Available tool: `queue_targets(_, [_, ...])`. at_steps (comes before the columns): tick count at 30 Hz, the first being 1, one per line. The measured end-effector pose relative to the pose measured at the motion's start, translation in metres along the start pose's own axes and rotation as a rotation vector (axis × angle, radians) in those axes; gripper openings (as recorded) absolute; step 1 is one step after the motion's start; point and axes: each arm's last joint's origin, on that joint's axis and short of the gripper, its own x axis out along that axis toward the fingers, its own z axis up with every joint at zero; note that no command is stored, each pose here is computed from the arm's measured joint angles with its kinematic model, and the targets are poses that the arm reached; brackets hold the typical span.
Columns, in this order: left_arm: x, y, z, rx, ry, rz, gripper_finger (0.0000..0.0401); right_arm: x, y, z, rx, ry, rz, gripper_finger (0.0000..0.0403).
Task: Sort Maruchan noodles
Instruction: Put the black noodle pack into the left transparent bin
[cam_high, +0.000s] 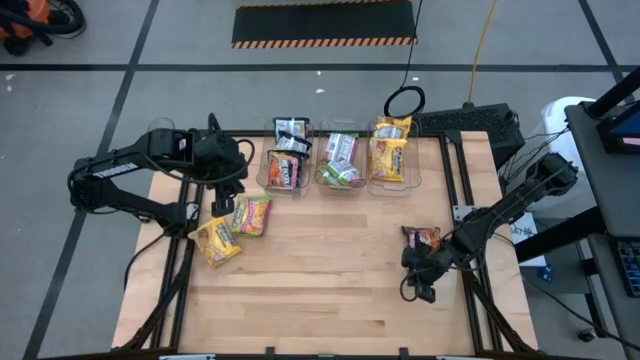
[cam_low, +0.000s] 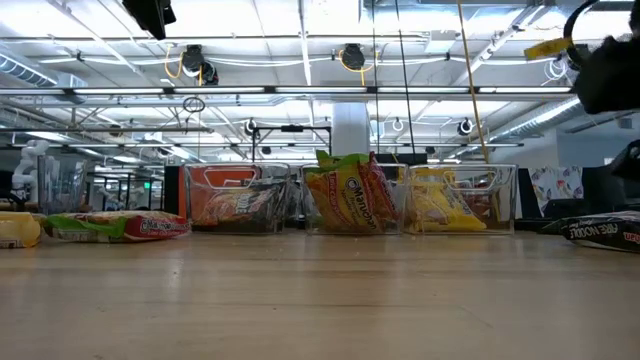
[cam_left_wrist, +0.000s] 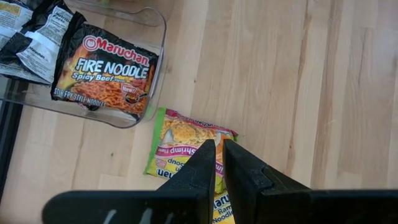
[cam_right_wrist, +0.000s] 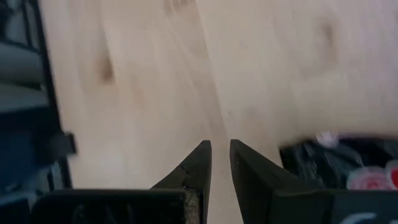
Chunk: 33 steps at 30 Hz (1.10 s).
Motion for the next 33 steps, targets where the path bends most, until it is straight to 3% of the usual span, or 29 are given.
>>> queue_targets(6, [0.0, 0.0, 0.0, 0.001, 0.0, 0.0, 0.0037, -0.001, -0.009, -0.008, -0.038, 0.127, -0.059, 0.0052])
queue_targets(19, [0.0, 0.0, 0.0, 0.006, 0.0, 0.0, 0.0037, -0.008, -0.005, -0.006, -0.153, 0.156, -0.104, 0.0052])
queue_targets(25, [0.0, 0.0, 0.002, 0.006, -0.022, 0.0, 0.0037, -0.028, 0.008, 0.01, -0.225, 0.092, -0.219, 0.0052])
queue_targets(30, [0.0, 0.0, 0.005, 0.004, -0.051, -0.001, 0.0037, -0.028, 0.008, 0.007, -0.234, 0.146, -0.228, 0.0052])
queue_targets(33, [0.0, 0.0, 0.005, 0.003, -0.049, 0.0, 0.0037, -0.024, 0.003, 0.001, -0.242, 0.228, -0.293, 0.0052])
